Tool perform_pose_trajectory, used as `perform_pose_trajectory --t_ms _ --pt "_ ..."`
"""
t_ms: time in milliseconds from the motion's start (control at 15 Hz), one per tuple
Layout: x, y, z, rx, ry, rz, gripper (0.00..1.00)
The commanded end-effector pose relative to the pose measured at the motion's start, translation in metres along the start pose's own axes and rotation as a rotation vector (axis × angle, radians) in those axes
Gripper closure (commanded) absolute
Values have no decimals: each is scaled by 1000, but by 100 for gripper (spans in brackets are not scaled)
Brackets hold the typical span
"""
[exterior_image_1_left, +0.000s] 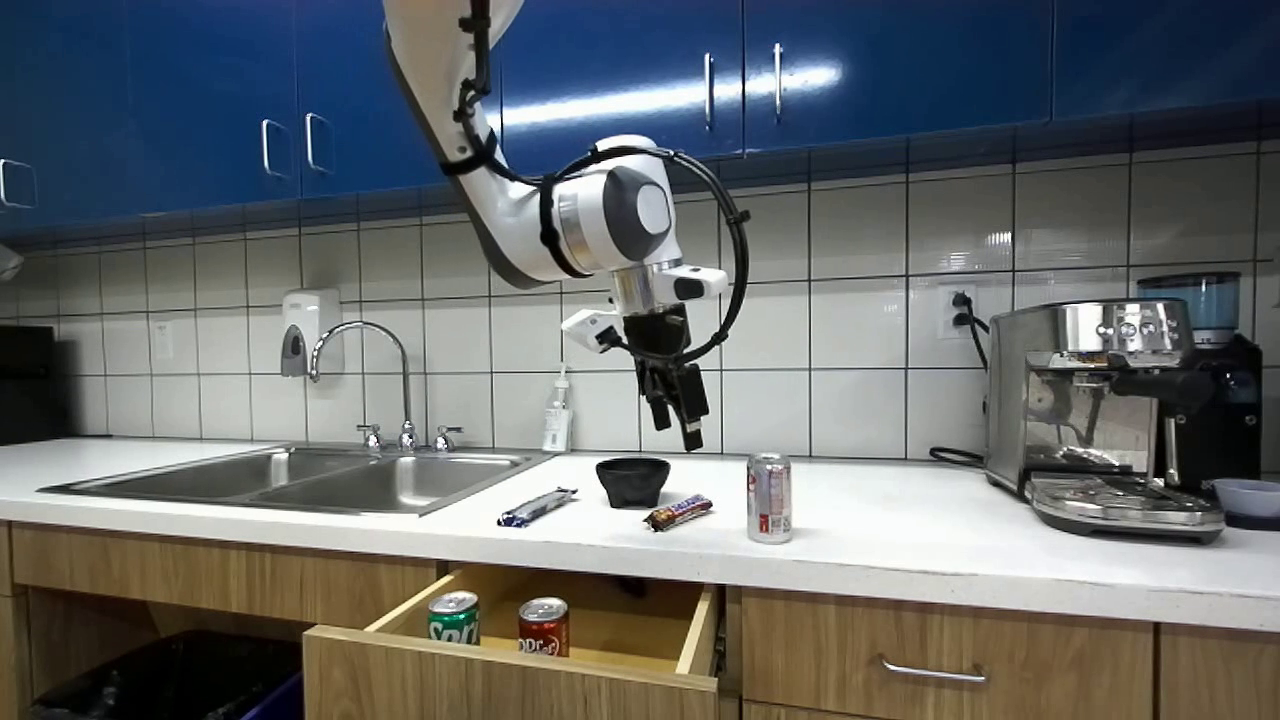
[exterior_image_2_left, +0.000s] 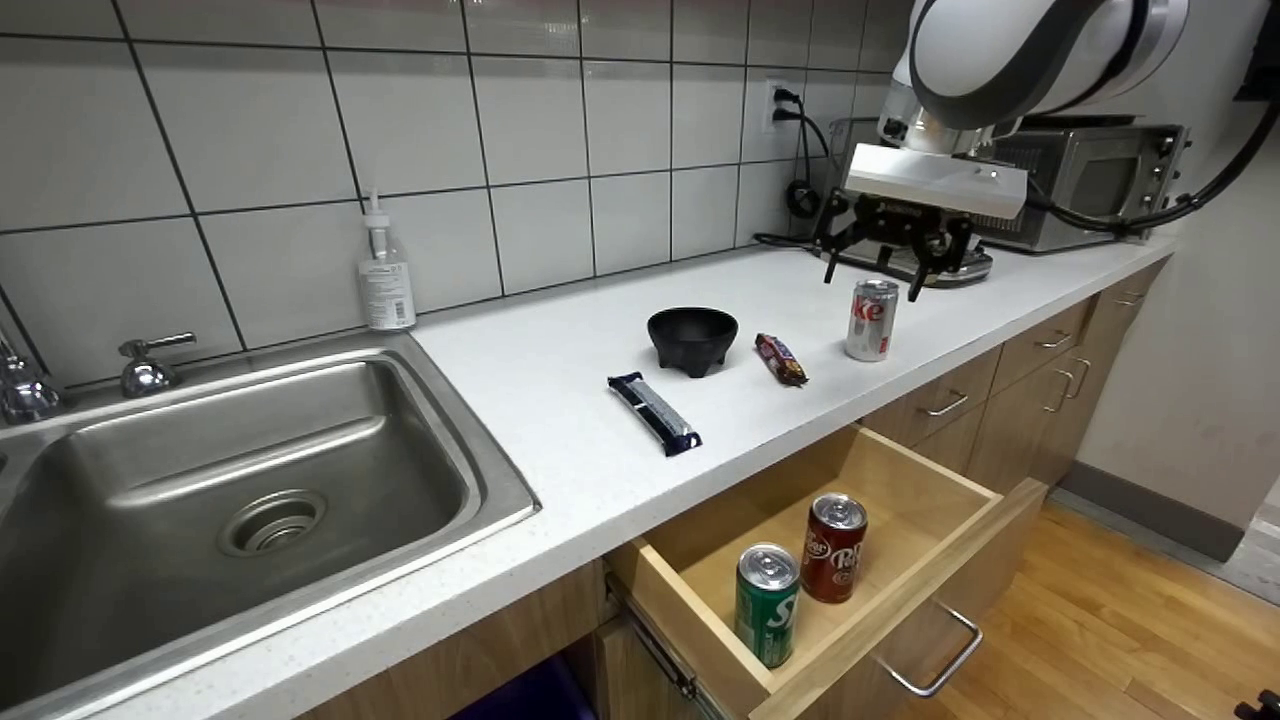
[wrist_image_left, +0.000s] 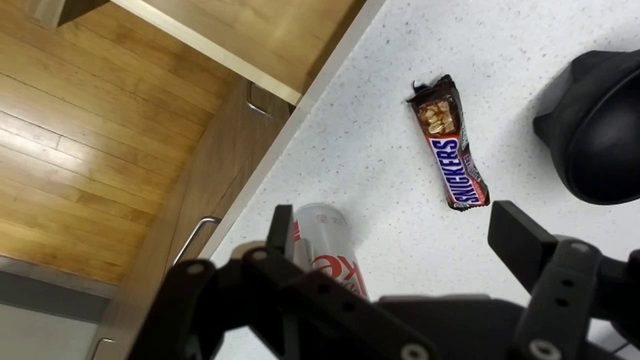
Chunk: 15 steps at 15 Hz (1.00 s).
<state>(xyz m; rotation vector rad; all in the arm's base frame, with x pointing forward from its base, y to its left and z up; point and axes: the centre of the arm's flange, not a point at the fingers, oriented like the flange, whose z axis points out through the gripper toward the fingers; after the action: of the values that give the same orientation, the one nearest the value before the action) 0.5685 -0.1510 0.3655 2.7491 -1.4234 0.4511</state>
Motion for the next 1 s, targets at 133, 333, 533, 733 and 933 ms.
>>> perform_pose_trajectory --t_ms 133,333,533,733,933 --pt "30 0 4 -48 -18 16 0" --pt "42 5 8 -55 -8 12 0" --pt "50 10 17 -69 8 -2 0" --pt "55 12 26 -96 31 -10 0" --pt "60 14 35 -118 45 -31 0"
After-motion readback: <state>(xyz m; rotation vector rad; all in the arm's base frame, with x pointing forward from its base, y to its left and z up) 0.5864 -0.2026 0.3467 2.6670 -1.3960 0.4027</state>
